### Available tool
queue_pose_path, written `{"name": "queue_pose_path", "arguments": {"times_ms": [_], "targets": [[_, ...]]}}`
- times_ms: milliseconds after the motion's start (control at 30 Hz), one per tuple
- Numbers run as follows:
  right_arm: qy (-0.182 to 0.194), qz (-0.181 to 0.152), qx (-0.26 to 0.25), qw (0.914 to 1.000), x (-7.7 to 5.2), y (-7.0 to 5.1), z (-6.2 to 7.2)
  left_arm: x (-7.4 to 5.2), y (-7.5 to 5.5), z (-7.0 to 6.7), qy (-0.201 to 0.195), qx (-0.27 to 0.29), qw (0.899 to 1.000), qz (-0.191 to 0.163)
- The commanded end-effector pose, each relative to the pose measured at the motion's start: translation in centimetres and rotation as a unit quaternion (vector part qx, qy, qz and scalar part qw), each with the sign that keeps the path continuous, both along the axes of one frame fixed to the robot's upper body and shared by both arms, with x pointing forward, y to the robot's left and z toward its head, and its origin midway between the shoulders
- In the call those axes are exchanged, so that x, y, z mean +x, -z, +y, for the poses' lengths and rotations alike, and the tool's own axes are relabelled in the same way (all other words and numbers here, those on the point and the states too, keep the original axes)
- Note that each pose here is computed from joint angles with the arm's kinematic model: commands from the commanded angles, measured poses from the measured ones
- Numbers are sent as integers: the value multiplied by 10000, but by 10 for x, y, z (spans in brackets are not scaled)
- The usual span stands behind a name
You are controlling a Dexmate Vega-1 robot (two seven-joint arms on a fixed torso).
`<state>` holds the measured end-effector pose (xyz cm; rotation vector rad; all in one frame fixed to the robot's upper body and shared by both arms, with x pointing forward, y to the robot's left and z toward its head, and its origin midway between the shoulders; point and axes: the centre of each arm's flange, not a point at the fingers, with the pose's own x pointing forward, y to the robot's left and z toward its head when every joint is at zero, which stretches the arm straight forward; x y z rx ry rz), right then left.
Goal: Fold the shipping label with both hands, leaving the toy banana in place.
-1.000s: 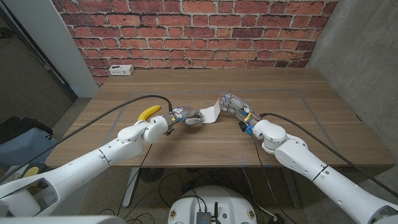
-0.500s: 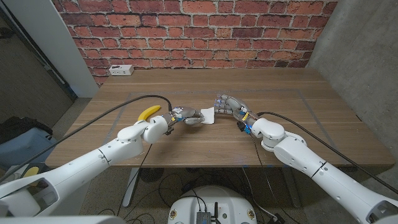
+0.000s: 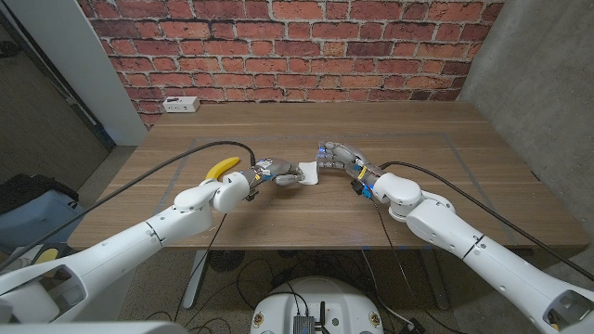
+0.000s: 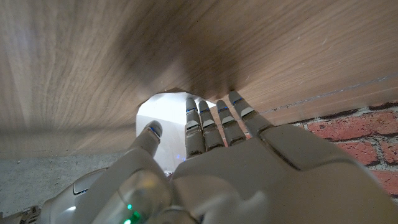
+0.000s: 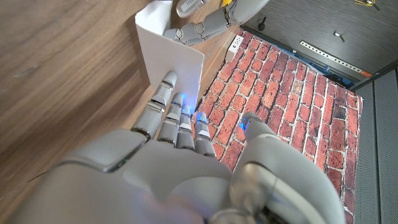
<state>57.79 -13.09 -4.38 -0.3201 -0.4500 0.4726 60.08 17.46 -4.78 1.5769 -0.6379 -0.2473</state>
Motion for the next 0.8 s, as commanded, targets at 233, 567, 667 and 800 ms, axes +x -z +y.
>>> {"name": "queue_pose_path", "arguments": {"times_ms": [233, 567, 667, 800], "targets": [[-154, 17, -453, 9989, 8, -4, 12, 5, 0, 3, -11, 8, 10000, 71], [-187, -35, -1049, 9943, 11, -14, 22, 8, 1, 4, -8, 3, 9999, 111], [-197, -41, -1095, 9938, 12, -16, 23, 9, 2, 3, 8, 10, 9999, 122], [-183, -43, -1134, 9934, 12, -17, 23, 10, 2, 3, 13, 9, 9999, 143]]}}
